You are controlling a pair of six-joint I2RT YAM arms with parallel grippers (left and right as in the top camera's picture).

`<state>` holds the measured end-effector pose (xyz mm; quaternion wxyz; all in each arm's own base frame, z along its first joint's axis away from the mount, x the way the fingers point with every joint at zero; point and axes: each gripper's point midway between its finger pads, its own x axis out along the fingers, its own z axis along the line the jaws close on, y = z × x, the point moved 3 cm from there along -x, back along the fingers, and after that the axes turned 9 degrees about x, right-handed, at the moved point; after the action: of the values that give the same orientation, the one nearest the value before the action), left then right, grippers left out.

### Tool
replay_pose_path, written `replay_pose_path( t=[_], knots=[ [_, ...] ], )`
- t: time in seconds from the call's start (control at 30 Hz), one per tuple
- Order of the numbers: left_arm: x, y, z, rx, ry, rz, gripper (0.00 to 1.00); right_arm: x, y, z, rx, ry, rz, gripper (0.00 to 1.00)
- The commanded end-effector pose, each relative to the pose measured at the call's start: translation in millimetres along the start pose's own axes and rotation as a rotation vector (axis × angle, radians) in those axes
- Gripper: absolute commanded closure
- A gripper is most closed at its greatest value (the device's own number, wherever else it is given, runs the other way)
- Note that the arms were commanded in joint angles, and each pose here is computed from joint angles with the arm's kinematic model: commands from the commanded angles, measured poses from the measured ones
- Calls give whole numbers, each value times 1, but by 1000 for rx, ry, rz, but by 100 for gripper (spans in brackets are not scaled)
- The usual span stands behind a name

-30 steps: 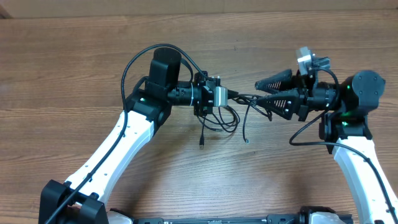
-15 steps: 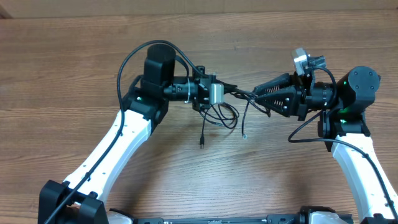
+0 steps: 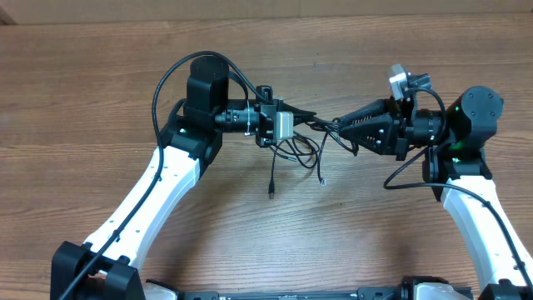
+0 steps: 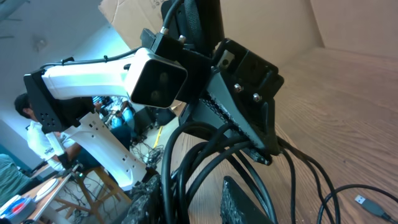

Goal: Untangle cables

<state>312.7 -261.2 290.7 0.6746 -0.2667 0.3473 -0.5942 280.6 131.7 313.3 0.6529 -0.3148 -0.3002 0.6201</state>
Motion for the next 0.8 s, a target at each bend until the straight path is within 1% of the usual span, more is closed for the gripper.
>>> replay_pose_path(
  t=[0.0,0.27,0.43,0.53,0.77],
  knots=[
    [-1,-8,2,-11,14,-36,96,3,5,3,2,-32,30,74],
    [-1,-11,-1,-11,29,-57,96,12,9,7,-2,-59,51,75],
    [0,-11,-1,-11,30,-57,96,16,10,8,-2,-70,60,90],
    [0,-11,-1,-12,30,-58,96,16,10,8,-2,-70,59,96],
    [0,-11,-1,-16,32,-59,96,16,10,9,-10,-69,59,96]
  ],
)
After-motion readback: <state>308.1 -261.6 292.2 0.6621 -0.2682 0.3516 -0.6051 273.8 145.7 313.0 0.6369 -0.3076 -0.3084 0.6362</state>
